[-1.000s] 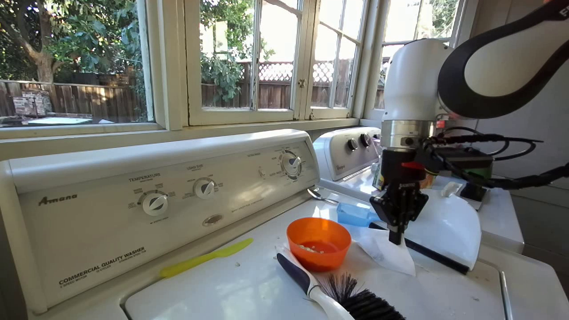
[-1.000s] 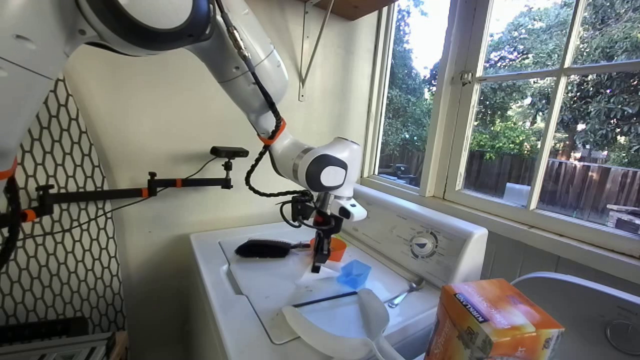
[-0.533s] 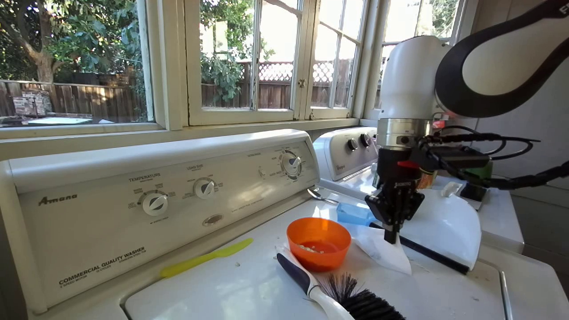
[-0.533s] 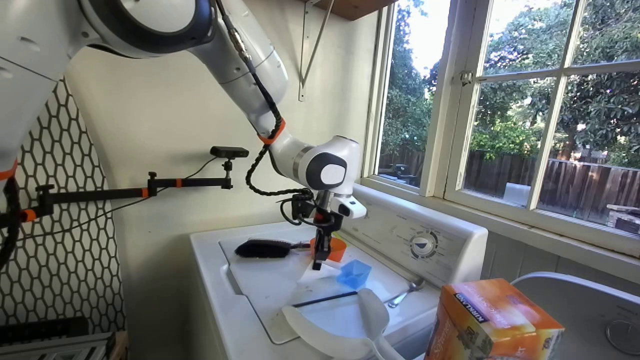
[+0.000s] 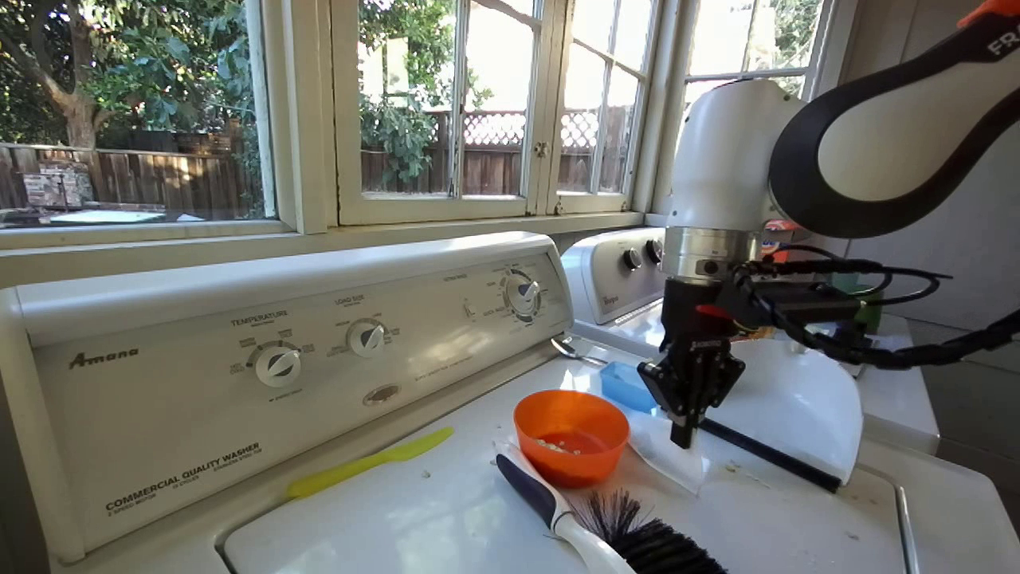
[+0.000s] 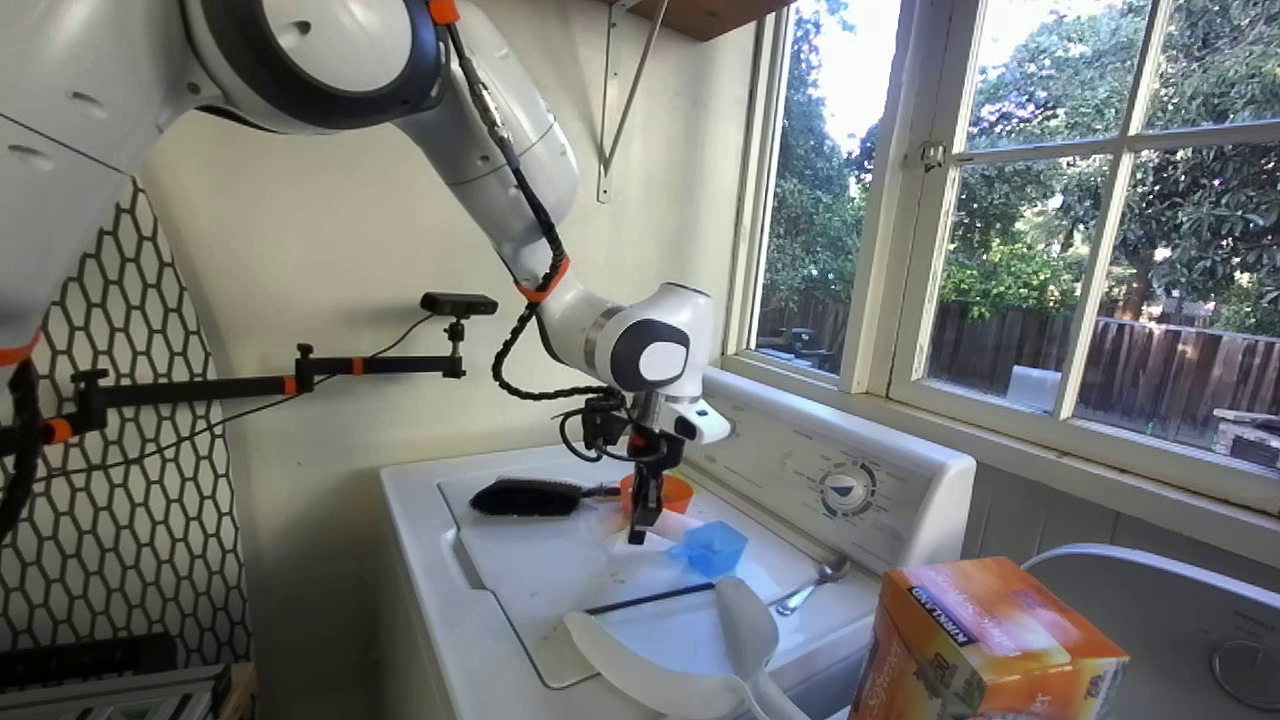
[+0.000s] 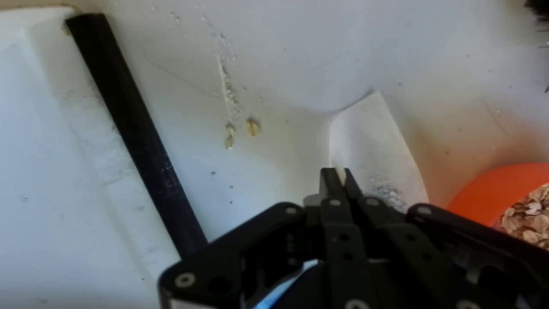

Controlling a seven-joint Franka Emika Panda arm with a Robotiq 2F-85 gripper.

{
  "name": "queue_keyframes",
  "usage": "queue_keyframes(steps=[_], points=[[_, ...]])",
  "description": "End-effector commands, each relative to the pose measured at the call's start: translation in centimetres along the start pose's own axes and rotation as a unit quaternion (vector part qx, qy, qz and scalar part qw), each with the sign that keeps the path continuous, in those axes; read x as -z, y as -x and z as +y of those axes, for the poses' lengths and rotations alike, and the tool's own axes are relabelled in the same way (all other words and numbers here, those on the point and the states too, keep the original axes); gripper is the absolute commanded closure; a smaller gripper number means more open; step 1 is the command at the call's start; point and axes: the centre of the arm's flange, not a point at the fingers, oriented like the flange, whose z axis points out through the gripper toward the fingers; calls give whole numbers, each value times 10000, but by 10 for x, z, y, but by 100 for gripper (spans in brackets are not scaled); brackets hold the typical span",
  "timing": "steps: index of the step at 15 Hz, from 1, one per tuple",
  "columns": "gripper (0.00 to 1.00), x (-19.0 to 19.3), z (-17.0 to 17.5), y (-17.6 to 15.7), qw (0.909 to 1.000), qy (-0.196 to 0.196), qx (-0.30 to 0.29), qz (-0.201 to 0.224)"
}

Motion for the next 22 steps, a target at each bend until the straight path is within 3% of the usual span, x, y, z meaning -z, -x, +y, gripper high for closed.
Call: queue_keyframes(steps=[1, 9, 16, 22], points=[[100, -7, -8, -5, 9995, 32, -54, 294], [100, 3, -14, -12, 9969, -51, -82, 778], [100, 14, -21, 11, 9990, -63, 209, 387], [100, 17, -25, 40, 9979, 171, 621, -73]])
